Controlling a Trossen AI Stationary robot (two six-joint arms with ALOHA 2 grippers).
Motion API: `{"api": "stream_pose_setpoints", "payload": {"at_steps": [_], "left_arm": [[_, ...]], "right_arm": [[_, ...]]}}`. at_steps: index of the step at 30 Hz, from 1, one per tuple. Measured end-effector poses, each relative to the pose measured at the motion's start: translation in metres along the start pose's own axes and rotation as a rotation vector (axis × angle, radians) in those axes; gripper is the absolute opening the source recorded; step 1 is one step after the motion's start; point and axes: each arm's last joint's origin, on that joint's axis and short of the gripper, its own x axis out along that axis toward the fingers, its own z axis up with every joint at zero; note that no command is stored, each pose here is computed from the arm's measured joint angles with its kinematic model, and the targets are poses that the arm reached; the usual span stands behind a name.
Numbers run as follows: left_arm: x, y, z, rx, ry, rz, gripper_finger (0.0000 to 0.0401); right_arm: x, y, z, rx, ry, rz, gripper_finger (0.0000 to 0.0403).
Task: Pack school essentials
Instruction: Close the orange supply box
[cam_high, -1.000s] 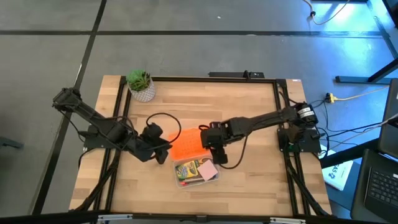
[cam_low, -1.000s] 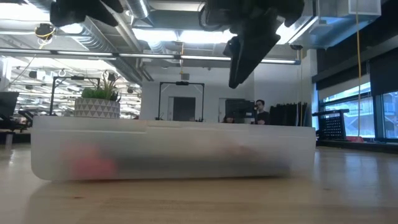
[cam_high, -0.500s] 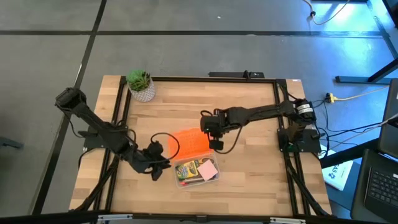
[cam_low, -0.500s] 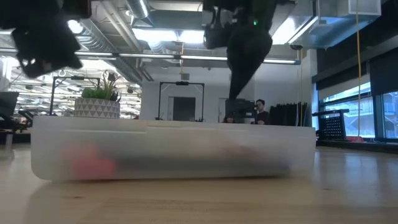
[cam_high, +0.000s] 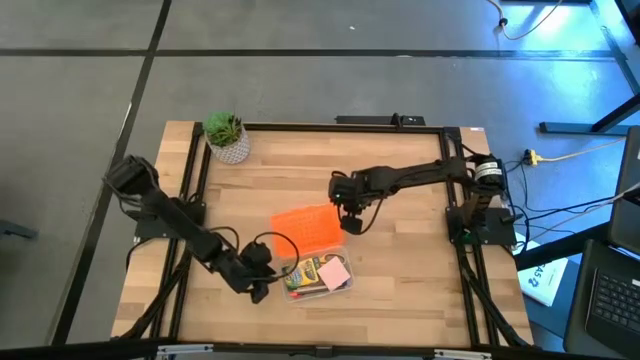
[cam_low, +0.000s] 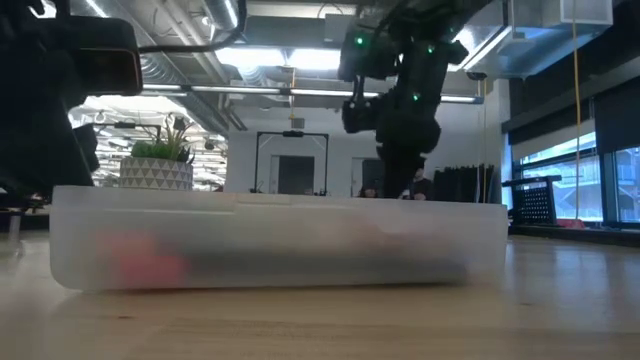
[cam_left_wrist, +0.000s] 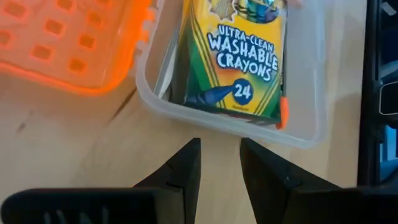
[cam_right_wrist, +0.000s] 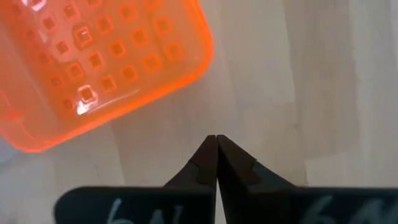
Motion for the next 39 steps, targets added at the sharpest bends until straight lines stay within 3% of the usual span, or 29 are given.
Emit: {"api": "stream_pose_setpoints", "payload": {"at_steps": [9, 20, 39], "left_arm": [[0.007, 0.000, -0.003, -0.002, 0.001, -0.003, 0.0105], [0.012, 0.005, 0.000, -0.005, -0.007, 0.031, 0.0105], [0.016, 0.013, 0.011, 0.036, -0.009, 0.067, 0.0105]], "right_arm": [[0.034, -0.014, -0.020, 0.019, -0.079, 0.104, 0.0007], [0.042, -0.014, -0.021, -0.027, -0.179, 0.282, 0.0008], [0.052, -0.011, -0.013, -0.103, -0.267, 0.332, 0.0004]]}}
